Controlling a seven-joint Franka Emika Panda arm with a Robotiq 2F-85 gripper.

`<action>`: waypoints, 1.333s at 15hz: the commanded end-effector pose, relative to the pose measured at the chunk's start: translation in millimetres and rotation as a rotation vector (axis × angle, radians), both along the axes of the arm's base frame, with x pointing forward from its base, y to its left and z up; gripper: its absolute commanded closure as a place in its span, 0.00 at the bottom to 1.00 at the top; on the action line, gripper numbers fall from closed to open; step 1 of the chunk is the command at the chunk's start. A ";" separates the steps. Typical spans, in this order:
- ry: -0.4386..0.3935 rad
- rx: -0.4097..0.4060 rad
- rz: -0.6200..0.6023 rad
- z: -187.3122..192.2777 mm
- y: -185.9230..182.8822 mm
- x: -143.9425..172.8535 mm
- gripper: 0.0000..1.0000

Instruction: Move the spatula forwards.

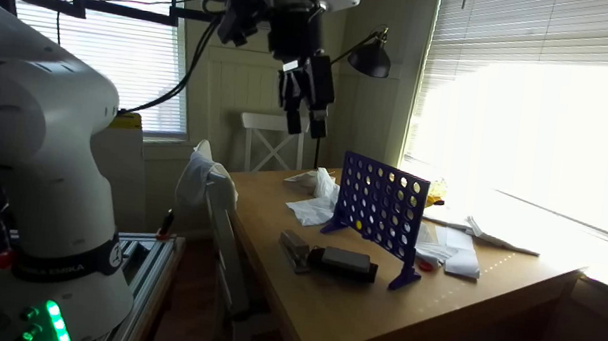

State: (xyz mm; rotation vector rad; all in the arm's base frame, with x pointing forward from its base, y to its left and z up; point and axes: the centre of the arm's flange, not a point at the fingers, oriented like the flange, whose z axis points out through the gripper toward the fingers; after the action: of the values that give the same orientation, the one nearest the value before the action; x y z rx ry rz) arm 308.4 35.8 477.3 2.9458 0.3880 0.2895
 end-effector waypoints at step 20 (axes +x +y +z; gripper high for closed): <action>-0.285 0.255 0.787 -0.4 257.0 53.0 0.00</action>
State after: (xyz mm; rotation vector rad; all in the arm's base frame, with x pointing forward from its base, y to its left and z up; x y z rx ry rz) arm 361.5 292.8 476.9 2.7565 1.5437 0.8848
